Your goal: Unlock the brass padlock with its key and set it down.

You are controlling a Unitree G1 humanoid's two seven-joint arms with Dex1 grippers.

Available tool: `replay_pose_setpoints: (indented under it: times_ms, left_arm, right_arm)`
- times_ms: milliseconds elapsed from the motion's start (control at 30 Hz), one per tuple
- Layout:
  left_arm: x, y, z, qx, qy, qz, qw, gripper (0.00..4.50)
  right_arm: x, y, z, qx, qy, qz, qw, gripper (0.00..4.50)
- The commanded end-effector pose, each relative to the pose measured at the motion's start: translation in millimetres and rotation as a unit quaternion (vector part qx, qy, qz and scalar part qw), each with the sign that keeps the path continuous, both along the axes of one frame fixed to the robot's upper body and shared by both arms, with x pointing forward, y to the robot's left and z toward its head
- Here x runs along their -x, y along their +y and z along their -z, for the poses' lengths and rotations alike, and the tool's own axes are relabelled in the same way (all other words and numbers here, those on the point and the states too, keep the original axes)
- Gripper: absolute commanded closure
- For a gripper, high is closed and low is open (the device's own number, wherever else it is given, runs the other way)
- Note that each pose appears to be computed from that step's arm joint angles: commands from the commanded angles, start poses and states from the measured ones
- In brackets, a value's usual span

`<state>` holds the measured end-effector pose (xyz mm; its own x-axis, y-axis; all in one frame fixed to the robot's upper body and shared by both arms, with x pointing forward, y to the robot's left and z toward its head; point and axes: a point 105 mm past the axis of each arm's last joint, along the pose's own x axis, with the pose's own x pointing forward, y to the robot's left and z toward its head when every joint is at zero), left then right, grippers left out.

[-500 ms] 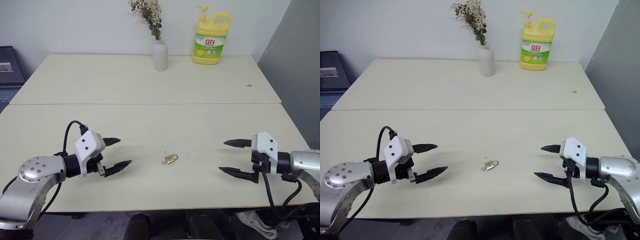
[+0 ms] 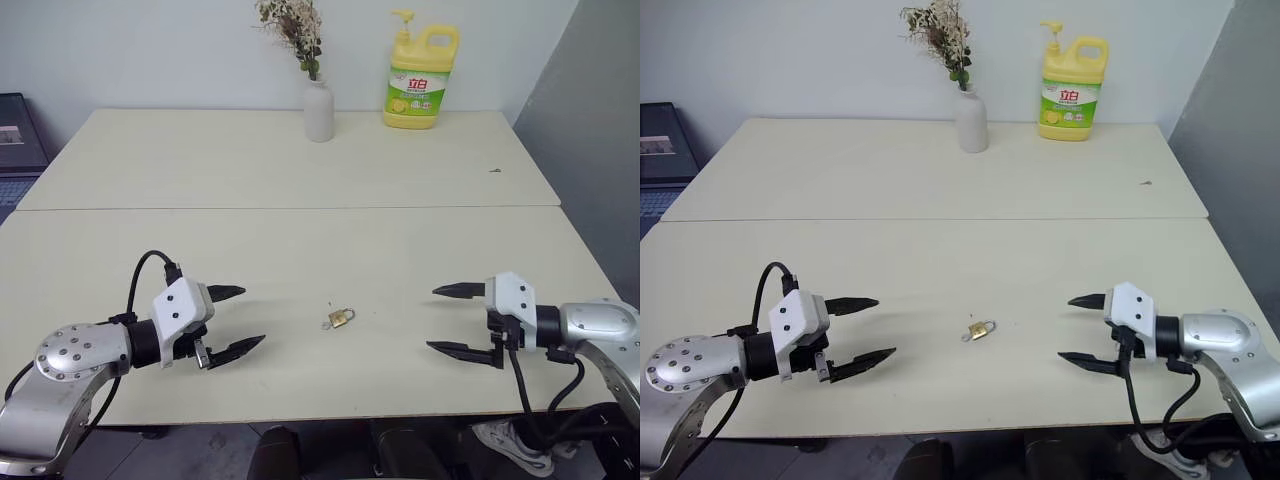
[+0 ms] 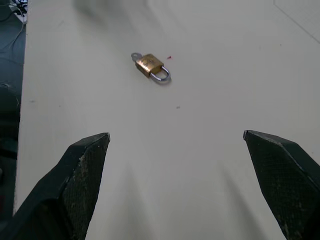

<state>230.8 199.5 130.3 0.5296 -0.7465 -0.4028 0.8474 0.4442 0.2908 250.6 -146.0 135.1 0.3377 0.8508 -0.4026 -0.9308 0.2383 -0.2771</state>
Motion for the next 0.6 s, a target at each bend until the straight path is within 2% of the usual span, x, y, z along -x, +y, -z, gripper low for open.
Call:
replay_pose_setpoints:
  times_ms: [33, 233, 433, 600]
  left_arm:
    - [13, -6, -10, -0.001, -0.007, 0.041, 0.999, 0.02]
    - [24, -10, -5, -0.015, -0.002, 0.059, 0.998, 0.02]
    - [26, -11, -3, -0.018, -0.003, 0.057, 0.998, 0.02]
    - [25, -14, 0, -0.031, -0.011, 0.060, 0.998, 0.02]
  right_arm:
    - [-6, 24, -3, 0.007, -0.008, -0.036, 0.999, 0.00]
    - [-22, 72, 5, 0.025, 0.015, -0.092, 0.995, 0.00]
    - [-28, 101, 16, 0.067, 0.026, -0.149, 0.986, 0.00]
    - [-38, 119, 30, 0.086, 0.028, -0.160, 0.983, 0.00]
